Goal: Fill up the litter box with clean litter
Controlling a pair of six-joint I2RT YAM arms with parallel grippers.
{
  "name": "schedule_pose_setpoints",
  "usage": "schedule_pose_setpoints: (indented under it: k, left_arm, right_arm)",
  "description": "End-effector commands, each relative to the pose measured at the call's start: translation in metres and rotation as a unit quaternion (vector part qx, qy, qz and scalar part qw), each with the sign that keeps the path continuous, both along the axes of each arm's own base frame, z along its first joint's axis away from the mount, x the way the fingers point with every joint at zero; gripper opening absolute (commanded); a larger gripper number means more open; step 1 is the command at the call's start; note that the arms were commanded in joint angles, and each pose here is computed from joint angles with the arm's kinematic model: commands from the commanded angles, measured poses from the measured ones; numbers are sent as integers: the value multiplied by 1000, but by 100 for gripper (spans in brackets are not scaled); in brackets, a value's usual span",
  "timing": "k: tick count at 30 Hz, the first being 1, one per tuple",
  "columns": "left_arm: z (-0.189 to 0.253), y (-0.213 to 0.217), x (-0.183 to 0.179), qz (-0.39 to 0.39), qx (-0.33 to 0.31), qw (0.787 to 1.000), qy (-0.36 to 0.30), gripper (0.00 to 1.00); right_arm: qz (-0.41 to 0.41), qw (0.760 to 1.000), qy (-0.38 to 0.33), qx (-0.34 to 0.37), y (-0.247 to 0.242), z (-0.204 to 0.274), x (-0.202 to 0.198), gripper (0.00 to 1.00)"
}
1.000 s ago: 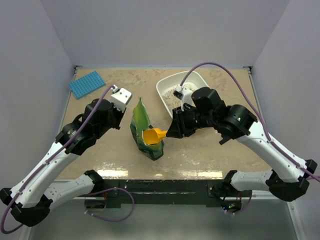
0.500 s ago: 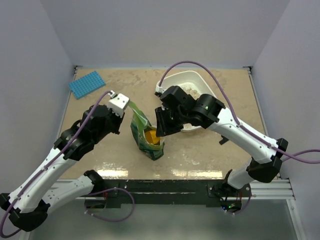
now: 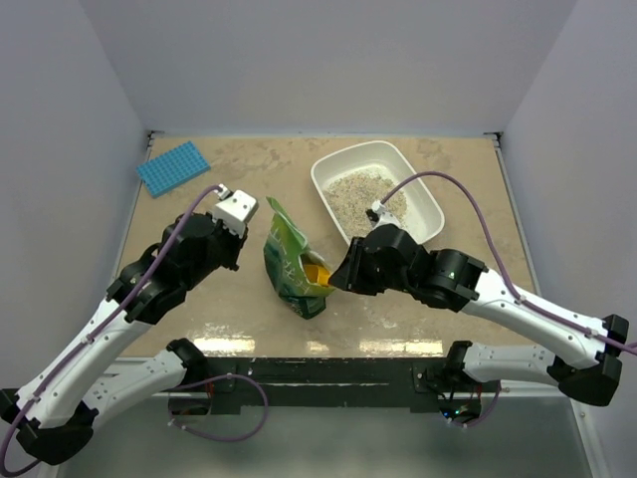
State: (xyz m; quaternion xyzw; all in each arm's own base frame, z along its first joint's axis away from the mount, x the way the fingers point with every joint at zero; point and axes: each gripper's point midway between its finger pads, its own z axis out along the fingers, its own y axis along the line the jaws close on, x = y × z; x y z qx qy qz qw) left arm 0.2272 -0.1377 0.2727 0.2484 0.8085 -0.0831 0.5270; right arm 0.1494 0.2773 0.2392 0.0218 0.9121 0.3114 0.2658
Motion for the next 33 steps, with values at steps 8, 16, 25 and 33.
schedule_pose_setpoints:
  k: [8,16,25,33]
  left_arm:
    - [8,-6,8,3,-10,1000,-17,0]
    - [20,-6,7,0,-12,1000,-17,0]
    - [61,3,-9,-4,-33,999,-28,0]
    - [88,-5,-39,-75,-52,996,-14,0]
  right_arm:
    - [-92,982,-115,122,41,43,59,0]
    - [26,971,-214,102,74,45,64,0]
    - [293,895,-297,158,105,47,26,0]
    - [386,863,-296,139,97,35,24,0]
